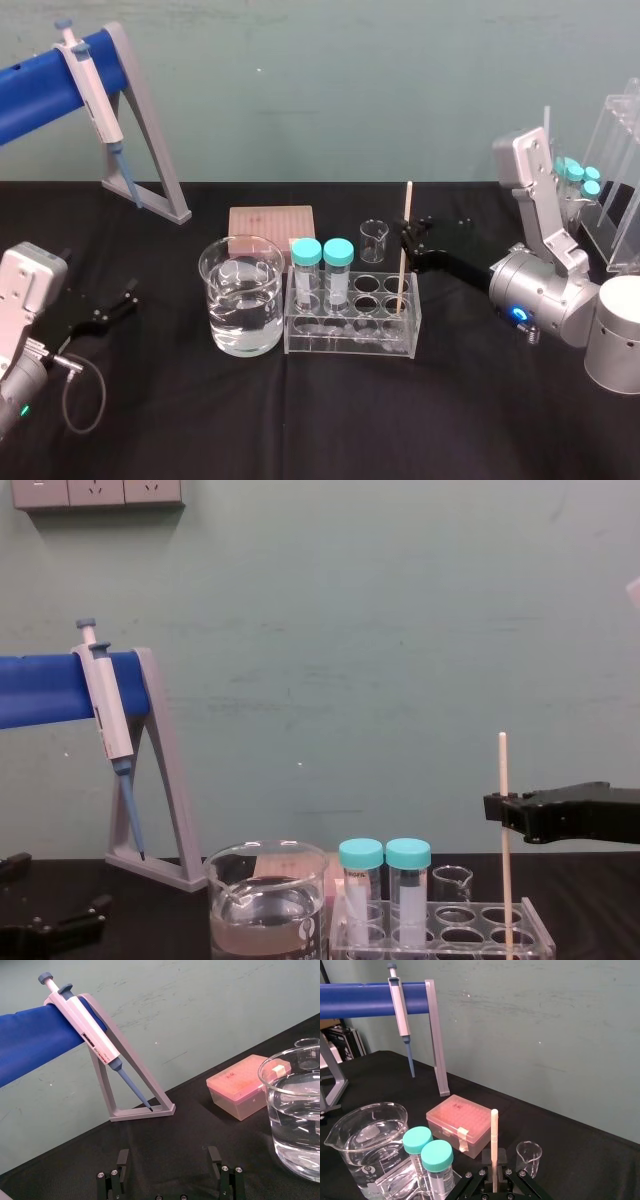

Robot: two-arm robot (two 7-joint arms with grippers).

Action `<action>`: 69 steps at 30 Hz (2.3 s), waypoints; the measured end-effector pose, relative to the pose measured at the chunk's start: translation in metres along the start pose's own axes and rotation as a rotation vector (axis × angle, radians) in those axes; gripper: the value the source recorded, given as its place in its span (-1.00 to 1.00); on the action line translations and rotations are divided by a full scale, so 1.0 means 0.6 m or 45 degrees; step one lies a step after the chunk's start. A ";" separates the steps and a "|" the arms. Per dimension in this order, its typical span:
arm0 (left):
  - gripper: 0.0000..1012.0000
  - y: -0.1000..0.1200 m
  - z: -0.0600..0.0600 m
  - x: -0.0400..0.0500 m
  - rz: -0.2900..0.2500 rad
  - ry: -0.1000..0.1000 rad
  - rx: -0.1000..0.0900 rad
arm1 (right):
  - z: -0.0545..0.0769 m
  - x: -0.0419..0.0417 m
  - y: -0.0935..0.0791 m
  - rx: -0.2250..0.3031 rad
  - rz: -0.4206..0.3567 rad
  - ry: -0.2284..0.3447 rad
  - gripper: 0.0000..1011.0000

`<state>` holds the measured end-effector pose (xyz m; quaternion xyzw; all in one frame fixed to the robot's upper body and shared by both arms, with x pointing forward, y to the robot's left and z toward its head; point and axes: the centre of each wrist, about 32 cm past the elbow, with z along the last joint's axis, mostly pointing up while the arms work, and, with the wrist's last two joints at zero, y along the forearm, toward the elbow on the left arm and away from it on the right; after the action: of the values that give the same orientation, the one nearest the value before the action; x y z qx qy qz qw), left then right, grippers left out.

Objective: Hold the thermometer with one hand and immerse one end into the beaker, then reinsert it into the test tube rack.

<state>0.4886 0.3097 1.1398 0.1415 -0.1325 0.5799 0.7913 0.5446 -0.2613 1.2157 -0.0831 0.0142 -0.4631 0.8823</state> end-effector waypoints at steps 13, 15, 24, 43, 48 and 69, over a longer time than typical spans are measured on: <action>0.98 0.000 0.000 0.000 0.000 0.000 0.000 | -0.002 0.001 0.001 -0.008 -0.008 0.010 -0.34; 0.98 0.000 0.000 0.000 0.000 0.000 0.000 | -0.002 0.000 0.001 -0.009 -0.012 0.010 -0.18; 0.98 0.000 0.000 0.000 0.000 0.000 0.000 | -0.002 0.001 -0.001 -0.009 -0.025 0.007 0.38; 0.98 0.000 0.000 0.000 0.000 0.000 0.000 | -0.001 0.002 -0.005 -0.009 -0.041 -0.003 0.98; 0.98 0.000 0.000 0.000 0.000 0.000 0.000 | -0.002 0.002 -0.006 -0.022 -0.046 -0.004 0.98; 0.98 0.000 0.000 0.000 0.000 0.000 0.000 | -0.022 0.009 -0.011 -0.071 -0.066 0.020 0.98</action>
<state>0.4886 0.3097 1.1398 0.1415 -0.1325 0.5799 0.7913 0.5412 -0.2714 1.2041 -0.1045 0.0319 -0.4857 0.8672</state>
